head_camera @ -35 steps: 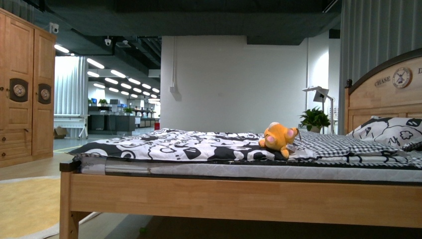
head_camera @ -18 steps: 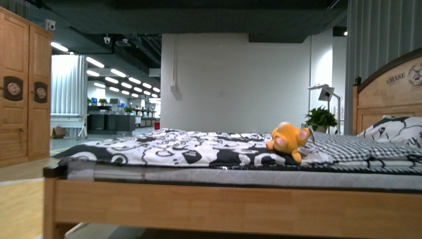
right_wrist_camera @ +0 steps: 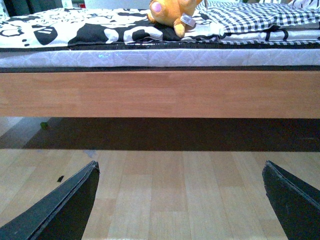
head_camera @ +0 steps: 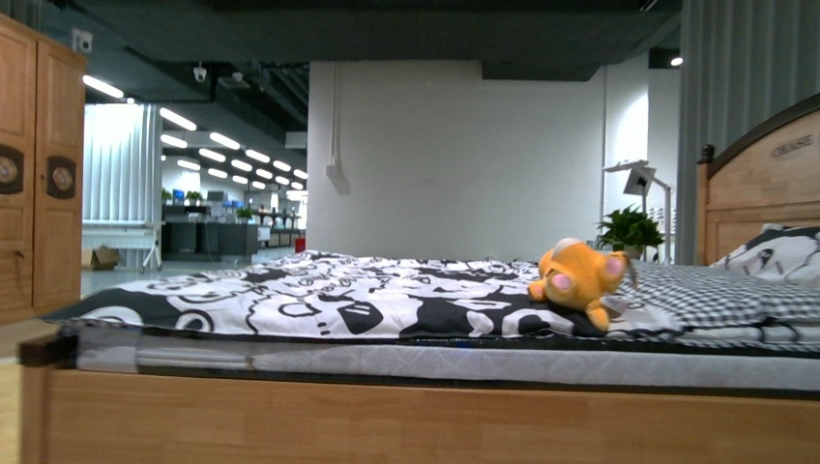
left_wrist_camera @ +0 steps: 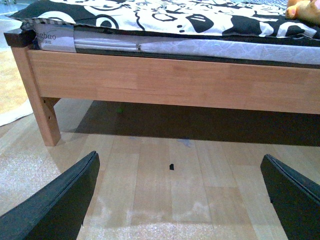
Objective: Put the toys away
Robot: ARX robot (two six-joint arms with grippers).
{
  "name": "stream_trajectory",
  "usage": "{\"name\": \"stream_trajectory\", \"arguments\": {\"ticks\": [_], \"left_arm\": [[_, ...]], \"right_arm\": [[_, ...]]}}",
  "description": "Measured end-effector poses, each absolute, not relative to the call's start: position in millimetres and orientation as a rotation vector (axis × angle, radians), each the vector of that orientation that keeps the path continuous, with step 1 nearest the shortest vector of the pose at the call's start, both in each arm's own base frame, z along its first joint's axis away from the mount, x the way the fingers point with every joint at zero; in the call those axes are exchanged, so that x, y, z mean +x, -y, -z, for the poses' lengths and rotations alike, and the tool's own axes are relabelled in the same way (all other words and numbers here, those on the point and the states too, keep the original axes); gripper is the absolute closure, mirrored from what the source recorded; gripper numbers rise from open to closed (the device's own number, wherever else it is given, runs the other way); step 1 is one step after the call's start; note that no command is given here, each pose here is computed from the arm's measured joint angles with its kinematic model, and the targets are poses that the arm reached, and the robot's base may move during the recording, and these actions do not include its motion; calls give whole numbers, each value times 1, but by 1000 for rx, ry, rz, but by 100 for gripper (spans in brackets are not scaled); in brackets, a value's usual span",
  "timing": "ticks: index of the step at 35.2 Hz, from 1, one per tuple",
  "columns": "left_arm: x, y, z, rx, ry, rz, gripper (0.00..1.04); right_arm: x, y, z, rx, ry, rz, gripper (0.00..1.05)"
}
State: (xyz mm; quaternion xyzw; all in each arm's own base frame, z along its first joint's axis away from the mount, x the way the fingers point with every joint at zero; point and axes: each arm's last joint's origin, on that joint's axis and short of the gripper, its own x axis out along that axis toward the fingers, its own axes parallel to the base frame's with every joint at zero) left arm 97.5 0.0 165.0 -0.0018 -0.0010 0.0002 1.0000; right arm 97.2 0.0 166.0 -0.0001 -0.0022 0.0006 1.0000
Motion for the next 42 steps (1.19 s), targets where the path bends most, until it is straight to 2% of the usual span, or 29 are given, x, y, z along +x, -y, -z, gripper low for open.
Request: {"name": "stream_trajectory", "arguments": {"ticks": [42], "left_arm": [[97, 0, -165, -3, 2, 0, 6]], "right_arm": [[97, 0, -166, 0, 5, -1, 6]]}}
